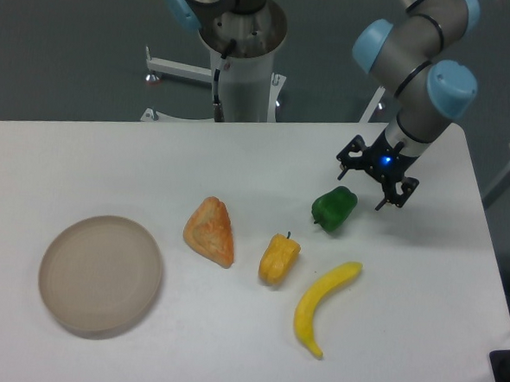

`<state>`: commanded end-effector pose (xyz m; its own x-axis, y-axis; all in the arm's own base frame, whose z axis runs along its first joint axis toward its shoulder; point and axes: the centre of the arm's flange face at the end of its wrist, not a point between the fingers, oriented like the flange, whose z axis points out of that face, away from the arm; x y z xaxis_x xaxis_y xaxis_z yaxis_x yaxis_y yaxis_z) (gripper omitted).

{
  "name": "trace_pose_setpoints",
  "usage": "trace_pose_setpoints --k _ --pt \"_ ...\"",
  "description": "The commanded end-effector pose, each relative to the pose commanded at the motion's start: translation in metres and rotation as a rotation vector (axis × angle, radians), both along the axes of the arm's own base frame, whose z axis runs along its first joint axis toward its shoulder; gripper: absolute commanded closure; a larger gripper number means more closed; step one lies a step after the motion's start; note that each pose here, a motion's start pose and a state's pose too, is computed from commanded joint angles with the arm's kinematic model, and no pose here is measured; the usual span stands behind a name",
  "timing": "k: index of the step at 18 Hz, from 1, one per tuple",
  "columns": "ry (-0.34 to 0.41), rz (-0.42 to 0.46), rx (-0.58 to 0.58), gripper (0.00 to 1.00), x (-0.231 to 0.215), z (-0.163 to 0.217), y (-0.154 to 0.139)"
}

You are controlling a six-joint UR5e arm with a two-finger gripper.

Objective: Pick up the green pepper from the table
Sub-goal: 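Lower the open gripper down around the green pepper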

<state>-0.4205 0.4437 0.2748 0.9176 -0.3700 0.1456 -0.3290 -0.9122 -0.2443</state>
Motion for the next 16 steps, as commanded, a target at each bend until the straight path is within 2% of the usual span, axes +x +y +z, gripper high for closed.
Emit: trace_pose_setpoints --k 13,16 --pt "0.013 -0.045 0.016 0.02 0.03 -0.029 0.01" --pt "0.03 -0.048 0.027 0.35 0.027 -0.024 0.012"
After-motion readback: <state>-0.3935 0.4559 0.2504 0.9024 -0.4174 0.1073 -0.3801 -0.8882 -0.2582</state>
